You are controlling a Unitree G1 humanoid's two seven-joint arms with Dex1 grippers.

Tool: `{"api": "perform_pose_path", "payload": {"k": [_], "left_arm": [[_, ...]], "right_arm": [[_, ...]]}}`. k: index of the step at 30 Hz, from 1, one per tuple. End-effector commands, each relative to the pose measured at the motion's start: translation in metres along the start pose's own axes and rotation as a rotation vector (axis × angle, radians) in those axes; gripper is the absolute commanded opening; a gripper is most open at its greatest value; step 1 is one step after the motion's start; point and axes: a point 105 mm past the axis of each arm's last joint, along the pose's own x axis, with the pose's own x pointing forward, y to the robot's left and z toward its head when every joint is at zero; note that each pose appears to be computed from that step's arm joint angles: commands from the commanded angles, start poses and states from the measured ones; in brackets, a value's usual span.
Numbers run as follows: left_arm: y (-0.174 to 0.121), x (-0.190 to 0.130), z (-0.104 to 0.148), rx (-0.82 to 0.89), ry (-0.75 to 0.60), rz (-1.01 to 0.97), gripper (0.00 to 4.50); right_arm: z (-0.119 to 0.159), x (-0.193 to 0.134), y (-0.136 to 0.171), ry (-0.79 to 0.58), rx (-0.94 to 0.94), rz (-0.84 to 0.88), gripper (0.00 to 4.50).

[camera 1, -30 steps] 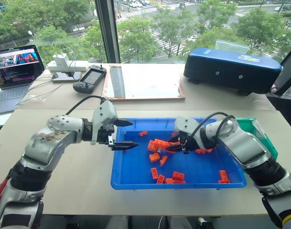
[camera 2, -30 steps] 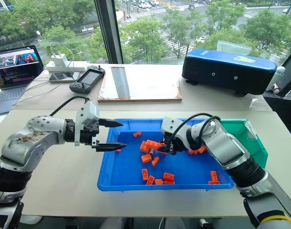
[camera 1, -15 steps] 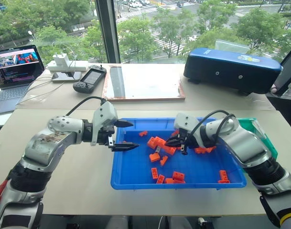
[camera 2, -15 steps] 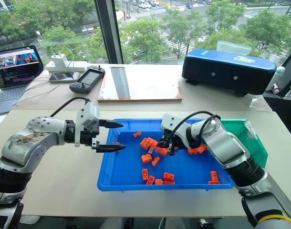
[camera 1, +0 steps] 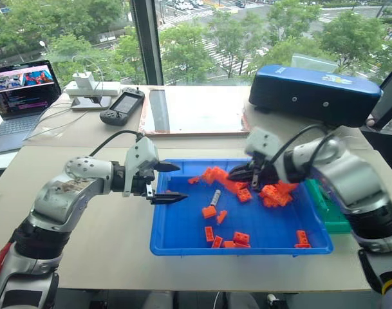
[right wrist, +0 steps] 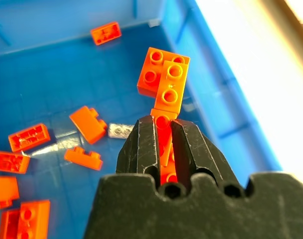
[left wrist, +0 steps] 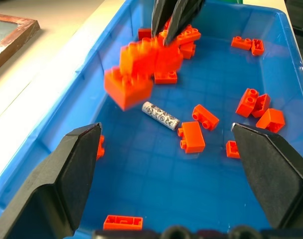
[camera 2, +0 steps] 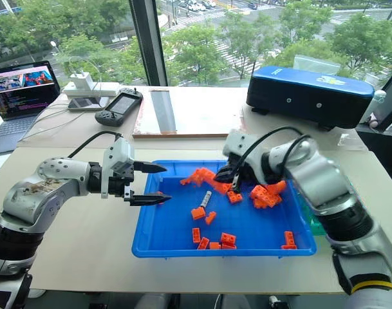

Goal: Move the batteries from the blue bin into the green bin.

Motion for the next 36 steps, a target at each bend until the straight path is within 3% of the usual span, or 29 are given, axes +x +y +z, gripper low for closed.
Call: {"api": "perform_pose_path", "payload": {"k": [1, 7, 12, 16, 19, 27, 36], "left_arm": [[0.001, -0.002, 0.01, 0.046, -0.026, 0.005, 4.5], [0.002, 0.001, 0.011, 0.05, -0.031, -0.004, 4.5], [0.004, 0.0, 0.012, 0.055, -0.027, -0.006, 4.5], [0.006, -0.002, 0.011, 0.057, -0.019, 0.006, 4.5], [0.008, -0.004, 0.011, 0.06, -0.012, 0.013, 4.5], [0.01, -0.01, 0.01, 0.063, 0.004, 0.042, 4.5], [0.009, -0.012, 0.01, 0.065, 0.008, 0.053, 4.5]], "right_arm": [[-0.012, -0.027, -0.014, 0.057, 0.001, -0.089, 0.36], [-0.044, -0.048, -0.028, 0.146, 0.081, -0.184, 0.36], [-0.043, -0.049, -0.034, 0.134, 0.075, -0.22, 1.95], [-0.022, -0.037, -0.027, 0.061, 0.037, -0.186, 3.24], [-0.003, -0.009, -0.01, -0.023, 0.013, -0.09, 4.32], [0.007, 0.054, 0.03, -0.106, 0.036, 0.098, 4.32], [-0.011, 0.08, 0.03, -0.069, 0.059, 0.105, 4.32]]}}
